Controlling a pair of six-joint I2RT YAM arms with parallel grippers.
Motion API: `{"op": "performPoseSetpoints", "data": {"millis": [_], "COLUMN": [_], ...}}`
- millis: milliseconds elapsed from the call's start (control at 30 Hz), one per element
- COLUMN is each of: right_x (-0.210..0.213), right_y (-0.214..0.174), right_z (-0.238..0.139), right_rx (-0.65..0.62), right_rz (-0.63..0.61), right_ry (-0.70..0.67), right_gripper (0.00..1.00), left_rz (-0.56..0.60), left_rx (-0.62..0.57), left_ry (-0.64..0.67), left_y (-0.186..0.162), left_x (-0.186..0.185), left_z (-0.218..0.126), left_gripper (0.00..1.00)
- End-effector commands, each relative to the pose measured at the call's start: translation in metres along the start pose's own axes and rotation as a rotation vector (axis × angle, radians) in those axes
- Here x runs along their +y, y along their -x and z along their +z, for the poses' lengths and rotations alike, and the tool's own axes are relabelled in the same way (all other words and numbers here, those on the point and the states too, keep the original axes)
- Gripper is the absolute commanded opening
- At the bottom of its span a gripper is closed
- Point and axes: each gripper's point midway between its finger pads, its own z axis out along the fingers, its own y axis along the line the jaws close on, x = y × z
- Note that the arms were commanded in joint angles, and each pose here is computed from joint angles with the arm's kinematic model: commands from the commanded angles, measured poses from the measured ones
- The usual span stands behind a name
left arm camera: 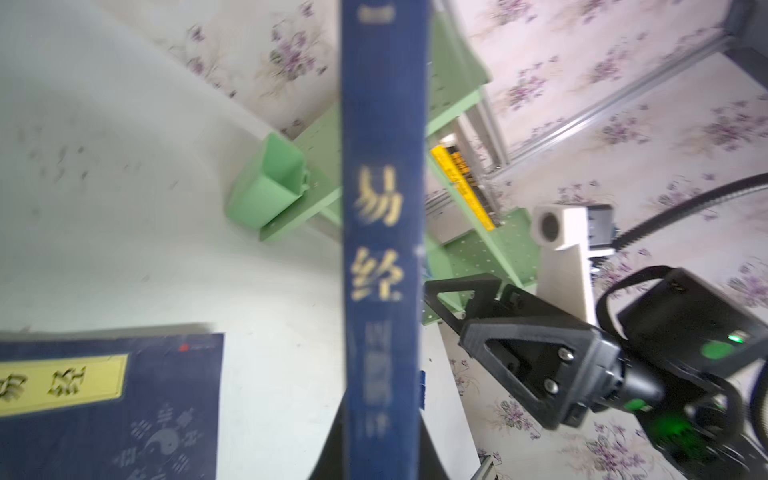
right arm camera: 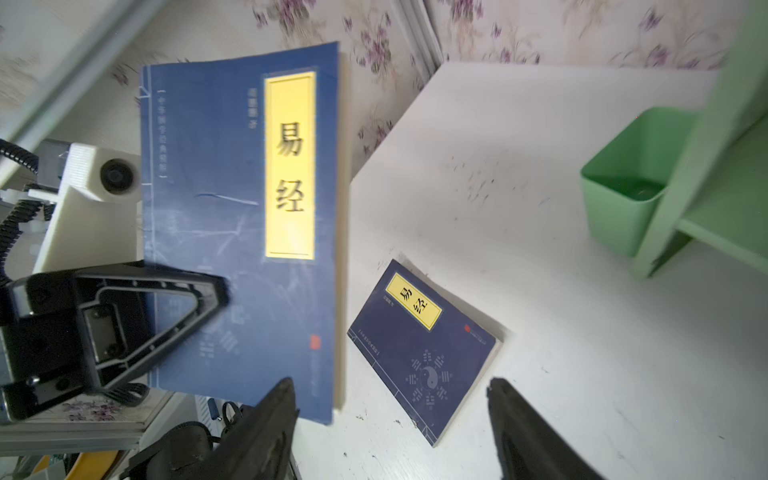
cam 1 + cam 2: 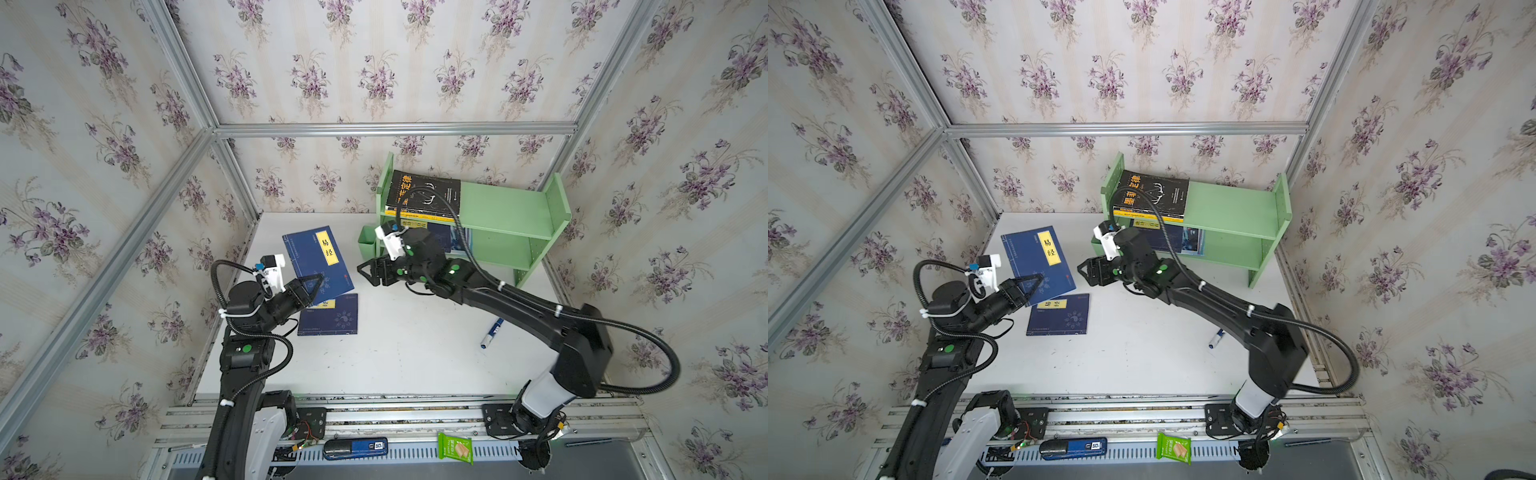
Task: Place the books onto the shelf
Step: 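Grip the dark-blue book with both grippers and tilt it upright, then lift the dark-blue book with both grippers toward the shelf's top tier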
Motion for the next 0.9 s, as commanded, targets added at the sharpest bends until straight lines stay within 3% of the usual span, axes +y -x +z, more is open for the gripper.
{"op": "performPoseSetpoints", "data": {"millis": [0, 133, 267, 533, 867], "right_x": [0.015, 0.02, 0.024, 0.043, 0.062], "right_y": [0.038, 0.052, 0.054, 0.055, 0.096], "right_z": [-0.048, -0.104, -0.136, -0.153, -0.162], "right_rx": [-0.176, -0.313, -0.408, -0.518, -0.652], "right_rz": [-0.045, -0.034, 0.01, 0.093, 0.14], "right_ry": [0.054, 0.1, 0.167, 0.366, 0.508], "right_gripper": [0.89, 0.99, 1.0, 1.0, 0.98], "left_rz": [0.091, 0.16, 0.194, 0.183, 0.024], "left_rx": [-0.018, -0.069, -0.1, -0.138, -0.095], "left_ry": [-0.128, -0.204, -0.305, -0.555, -0.669], "left_y": [0.016, 0.038, 0.05, 0.075, 0.068], "left_x": [-0.054, -0.101, -0.137, -0.207, -0.244], "left_z": [-0.015, -0.027, -0.023, 0.018, 0.077], "left_gripper": [0.11, 0.12, 0.12, 0.11, 0.11]}}
